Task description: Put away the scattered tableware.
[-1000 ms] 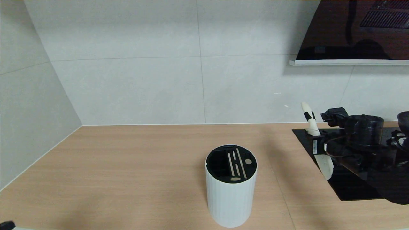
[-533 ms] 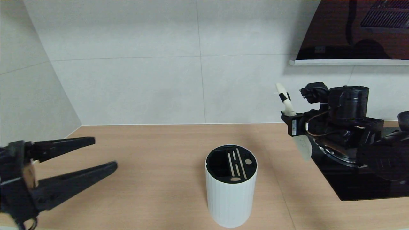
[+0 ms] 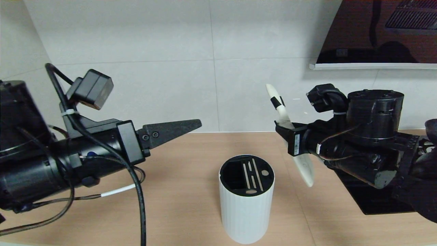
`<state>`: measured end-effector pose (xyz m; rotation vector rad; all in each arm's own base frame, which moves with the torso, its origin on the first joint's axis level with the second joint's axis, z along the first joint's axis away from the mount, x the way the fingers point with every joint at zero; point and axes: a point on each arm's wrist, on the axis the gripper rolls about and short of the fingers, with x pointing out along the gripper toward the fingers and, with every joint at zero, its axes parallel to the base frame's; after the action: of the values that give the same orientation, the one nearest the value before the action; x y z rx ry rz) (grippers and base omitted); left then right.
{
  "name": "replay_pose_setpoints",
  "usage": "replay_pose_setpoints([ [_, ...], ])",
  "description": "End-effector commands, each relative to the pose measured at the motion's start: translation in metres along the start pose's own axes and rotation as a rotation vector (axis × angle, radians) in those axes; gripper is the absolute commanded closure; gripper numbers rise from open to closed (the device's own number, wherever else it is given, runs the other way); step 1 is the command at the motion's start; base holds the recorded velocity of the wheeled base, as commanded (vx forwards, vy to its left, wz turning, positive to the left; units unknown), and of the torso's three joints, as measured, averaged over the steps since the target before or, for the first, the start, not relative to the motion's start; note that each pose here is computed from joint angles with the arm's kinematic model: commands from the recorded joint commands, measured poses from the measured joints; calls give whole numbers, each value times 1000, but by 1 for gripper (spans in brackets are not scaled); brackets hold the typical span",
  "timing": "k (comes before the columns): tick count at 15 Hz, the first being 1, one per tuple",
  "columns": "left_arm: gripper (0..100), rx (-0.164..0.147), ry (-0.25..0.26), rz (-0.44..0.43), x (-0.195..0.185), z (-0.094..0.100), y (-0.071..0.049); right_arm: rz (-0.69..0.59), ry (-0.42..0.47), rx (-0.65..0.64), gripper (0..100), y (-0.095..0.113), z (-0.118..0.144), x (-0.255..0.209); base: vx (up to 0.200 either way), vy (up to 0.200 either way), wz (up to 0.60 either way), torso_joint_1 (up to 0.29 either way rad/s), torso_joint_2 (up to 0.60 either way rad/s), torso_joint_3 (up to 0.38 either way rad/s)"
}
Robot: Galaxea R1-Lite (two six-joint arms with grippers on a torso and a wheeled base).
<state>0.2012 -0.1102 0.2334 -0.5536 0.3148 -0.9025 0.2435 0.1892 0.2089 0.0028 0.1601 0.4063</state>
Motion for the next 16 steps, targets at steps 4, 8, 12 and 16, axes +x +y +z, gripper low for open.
replay_pose_setpoints([
  [4, 0, -46, 71, -34, 35, -31, 16, 115, 32, 22, 100, 30, -2, -17, 0, 0, 0, 0, 0, 0],
  [8, 0, -25, 22, -50, 64, -56, 26, 167, 49, 21, 100, 45, -7, -23, 0, 0, 0, 0, 0, 0],
  [12, 0, -102, -3, -62, 74, -57, 23, 211, 77, 9, 100, 59, -16, -26, 0, 0, 0, 0, 0, 0],
  [16, 0, -173, -7, -62, 82, -56, 26, 249, 93, 35, 100, 69, -19, -29, 0, 0, 0, 0, 0, 0],
])
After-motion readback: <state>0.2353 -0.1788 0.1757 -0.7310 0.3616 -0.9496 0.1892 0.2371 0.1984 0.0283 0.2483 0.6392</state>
